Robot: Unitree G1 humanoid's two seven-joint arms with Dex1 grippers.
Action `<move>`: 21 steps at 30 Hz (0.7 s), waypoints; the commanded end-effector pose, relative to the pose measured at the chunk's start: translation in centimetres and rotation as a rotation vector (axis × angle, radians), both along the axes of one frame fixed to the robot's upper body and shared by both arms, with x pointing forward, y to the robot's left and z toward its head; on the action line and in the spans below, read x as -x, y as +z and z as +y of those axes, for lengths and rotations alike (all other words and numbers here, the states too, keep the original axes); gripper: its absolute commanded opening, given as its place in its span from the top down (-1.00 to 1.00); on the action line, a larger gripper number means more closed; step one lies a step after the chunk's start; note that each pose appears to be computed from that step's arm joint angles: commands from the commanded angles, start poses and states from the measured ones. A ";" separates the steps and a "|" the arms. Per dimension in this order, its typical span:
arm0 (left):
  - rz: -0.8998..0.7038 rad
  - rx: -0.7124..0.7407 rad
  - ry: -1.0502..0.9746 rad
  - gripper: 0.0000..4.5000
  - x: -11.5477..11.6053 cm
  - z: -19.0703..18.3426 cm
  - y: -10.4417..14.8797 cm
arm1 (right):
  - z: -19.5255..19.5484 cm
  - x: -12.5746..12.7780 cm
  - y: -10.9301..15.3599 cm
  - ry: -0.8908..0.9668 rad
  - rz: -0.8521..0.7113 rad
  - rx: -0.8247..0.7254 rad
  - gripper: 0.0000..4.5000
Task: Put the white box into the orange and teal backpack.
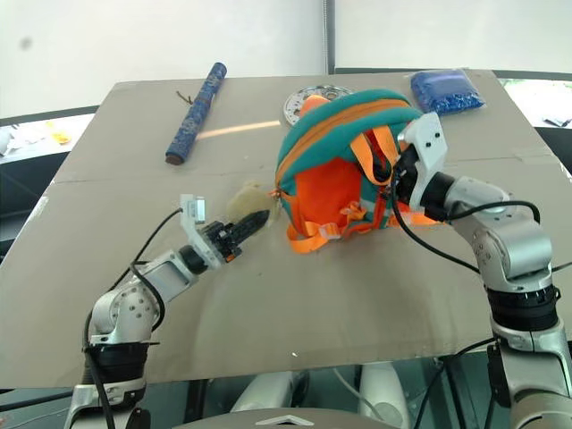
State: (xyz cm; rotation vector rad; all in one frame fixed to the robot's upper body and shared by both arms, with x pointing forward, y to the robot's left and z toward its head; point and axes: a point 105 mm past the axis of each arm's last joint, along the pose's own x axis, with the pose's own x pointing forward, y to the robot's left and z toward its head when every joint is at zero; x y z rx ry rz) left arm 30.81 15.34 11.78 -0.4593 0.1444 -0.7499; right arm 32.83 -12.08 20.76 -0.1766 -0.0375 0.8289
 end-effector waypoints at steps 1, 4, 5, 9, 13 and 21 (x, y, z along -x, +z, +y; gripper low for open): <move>-0.131 -0.087 -0.033 -0.77 0.9 0.3 1.9 | -0.4 1.0 0.5 -0.017 -0.061 0.023 -0.34; -0.206 -0.159 -0.064 -1.00 1.8 0.1 2.9 | -1.4 1.5 -0.3 -0.044 -0.052 0.026 -0.97; -0.236 -0.201 -0.078 -1.00 2.3 -0.1 3.1 | -1.8 1.9 -0.5 -0.045 -0.047 0.031 -0.97; -0.284 -0.328 -0.085 -1.00 4.1 -0.1 2.8 | -4.2 4.6 -2.5 -0.043 0.040 0.074 -0.97; -0.281 -0.395 -0.051 -1.00 4.9 1.0 1.9 | -6.1 7.1 -4.1 -0.066 0.111 0.127 -0.97; -0.234 -0.521 -0.009 -1.00 6.5 5.1 1.0 | -9.3 11.4 -6.3 -0.156 0.195 0.217 -0.97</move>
